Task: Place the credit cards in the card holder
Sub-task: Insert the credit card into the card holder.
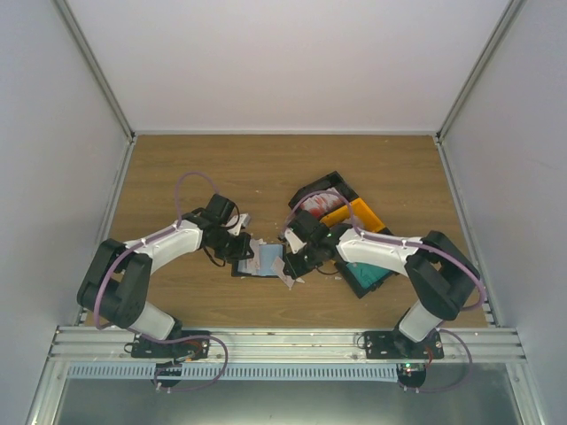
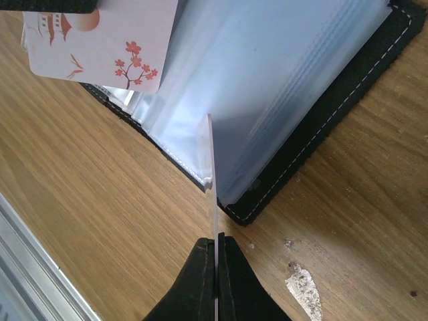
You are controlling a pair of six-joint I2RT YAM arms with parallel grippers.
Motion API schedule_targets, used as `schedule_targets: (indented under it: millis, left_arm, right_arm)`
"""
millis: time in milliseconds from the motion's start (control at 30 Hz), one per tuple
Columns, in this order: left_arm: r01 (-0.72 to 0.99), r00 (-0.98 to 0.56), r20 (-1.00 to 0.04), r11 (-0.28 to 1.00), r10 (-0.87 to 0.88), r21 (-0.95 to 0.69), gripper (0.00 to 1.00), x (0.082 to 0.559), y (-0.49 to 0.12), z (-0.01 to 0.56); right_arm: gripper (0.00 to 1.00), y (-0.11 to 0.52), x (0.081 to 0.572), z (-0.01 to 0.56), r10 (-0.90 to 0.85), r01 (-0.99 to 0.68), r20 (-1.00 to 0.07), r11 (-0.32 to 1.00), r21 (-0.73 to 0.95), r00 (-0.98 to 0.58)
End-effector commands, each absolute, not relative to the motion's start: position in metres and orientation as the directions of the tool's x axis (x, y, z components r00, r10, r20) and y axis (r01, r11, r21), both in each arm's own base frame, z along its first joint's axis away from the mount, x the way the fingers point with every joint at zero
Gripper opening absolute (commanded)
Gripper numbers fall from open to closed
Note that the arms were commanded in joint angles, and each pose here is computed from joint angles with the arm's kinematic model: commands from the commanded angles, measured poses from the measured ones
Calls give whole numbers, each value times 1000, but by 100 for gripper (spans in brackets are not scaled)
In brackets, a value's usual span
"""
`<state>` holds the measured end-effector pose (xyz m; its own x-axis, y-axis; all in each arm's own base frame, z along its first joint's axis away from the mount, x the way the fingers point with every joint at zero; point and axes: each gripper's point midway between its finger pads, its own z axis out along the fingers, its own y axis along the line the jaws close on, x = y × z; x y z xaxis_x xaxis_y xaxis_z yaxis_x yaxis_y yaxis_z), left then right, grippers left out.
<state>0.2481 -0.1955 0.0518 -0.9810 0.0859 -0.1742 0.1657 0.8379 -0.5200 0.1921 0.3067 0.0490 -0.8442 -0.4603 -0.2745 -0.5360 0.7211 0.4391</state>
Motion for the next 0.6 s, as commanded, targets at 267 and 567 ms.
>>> schedule_targets:
  millis: [267,567]
  left_arm:
    - [133,-977,-211,813,12,-567,5,253,-199,73]
    - [89,-973,-222,782,-64,-617,5,254,-201,75]
  right_arm:
    - [0,276,197,36,-451,-489,-192,830,268,-872]
    - [0,304,232,78,-383,-482,-342,828,284,-858]
